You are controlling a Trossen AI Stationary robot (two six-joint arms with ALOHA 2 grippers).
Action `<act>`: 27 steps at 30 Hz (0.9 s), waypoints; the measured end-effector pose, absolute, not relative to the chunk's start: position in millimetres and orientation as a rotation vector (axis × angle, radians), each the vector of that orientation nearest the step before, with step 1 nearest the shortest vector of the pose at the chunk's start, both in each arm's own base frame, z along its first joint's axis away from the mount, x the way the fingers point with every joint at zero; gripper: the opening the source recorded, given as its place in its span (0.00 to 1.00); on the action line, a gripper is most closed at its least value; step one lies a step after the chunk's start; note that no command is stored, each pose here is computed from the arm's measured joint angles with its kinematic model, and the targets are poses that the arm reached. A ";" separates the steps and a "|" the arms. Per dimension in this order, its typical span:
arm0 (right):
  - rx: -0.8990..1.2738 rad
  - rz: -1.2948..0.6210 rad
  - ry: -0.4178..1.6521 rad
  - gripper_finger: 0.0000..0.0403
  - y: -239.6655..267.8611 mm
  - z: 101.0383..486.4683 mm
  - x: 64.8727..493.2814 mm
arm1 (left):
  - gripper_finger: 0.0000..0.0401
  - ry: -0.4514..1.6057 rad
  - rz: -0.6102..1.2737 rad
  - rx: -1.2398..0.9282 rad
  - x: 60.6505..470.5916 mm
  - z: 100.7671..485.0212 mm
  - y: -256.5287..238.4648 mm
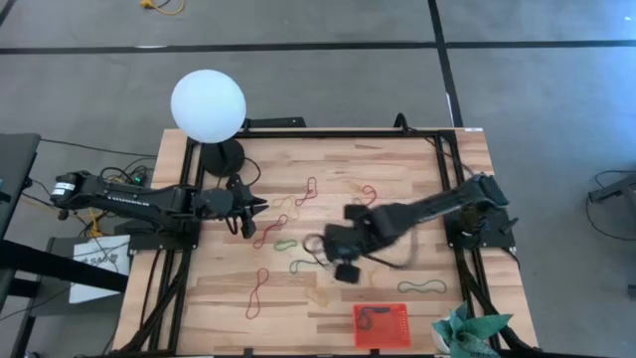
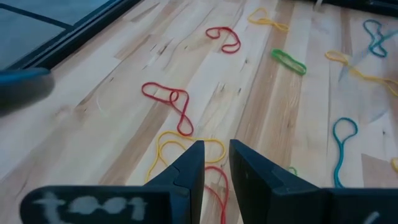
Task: Pick and place items into bin
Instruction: Put the blue rubber band into the orange bin
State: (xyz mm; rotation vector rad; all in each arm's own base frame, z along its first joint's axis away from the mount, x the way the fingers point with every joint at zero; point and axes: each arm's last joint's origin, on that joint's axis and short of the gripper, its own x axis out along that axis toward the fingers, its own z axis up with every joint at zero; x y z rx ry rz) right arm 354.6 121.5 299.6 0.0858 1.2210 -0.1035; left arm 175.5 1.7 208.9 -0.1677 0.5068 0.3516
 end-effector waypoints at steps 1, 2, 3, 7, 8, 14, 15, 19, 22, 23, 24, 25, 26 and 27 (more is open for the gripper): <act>0.102 -0.095 1.228 0.00 128.2 306.2 345.4 | 0.16 0.509 0.352 -0.167 175.4 208.7 1.7; 0.120 -0.087 1.226 0.00 136.3 312.2 336.9 | 0.16 0.509 0.352 -0.167 175.4 208.7 1.7; 0.138 -0.082 1.223 0.00 143.8 317.7 328.4 | 0.16 0.509 0.352 -0.167 175.4 208.8 1.7; 0.225 -0.046 1.178 0.00 174.3 340.3 294.6 | 0.16 0.508 0.352 -0.168 175.5 208.9 1.7; 0.242 -0.032 1.167 0.00 181.3 344.1 287.8 | 0.16 0.508 0.352 -0.168 175.5 208.9 1.7; 0.268 0.035 1.108 0.00 225.4 347.9 261.0 | 0.16 0.507 0.352 -0.168 175.5 208.7 1.7; 0.264 0.038 1.107 0.00 230.9 346.3 258.3 | 0.16 0.506 0.352 -0.168 175.5 208.8 1.7; 0.228 0.003 1.116 0.00 251.7 328.7 256.6 | 0.16 0.505 0.352 -0.169 175.5 208.9 1.7; 0.219 -0.025 1.144 0.00 263.1 313.6 259.0 | 0.16 0.503 0.353 -0.174 175.6 209.0 1.7; 0.216 -0.038 1.157 0.00 265.9 307.1 261.6 | 0.16 0.501 0.355 -0.182 175.6 209.0 1.7; 0.204 -0.048 1.171 0.00 268.9 299.8 264.4 | 0.16 0.500 0.357 -0.189 175.6 209.0 1.7; 0.190 -0.058 1.186 0.00 271.6 292.6 266.9 | 0.16 0.499 0.359 -0.196 175.6 209.0 1.7; 0.176 -0.068 1.202 0.00 273.7 286.0 268.8 | 0.16 0.499 0.360 -0.199 175.6 208.9 1.7; 0.164 -0.076 1.220 0.00 275.4 280.1 270.3 | 0.16 0.498 0.360 -0.202 175.6 208.9 1.7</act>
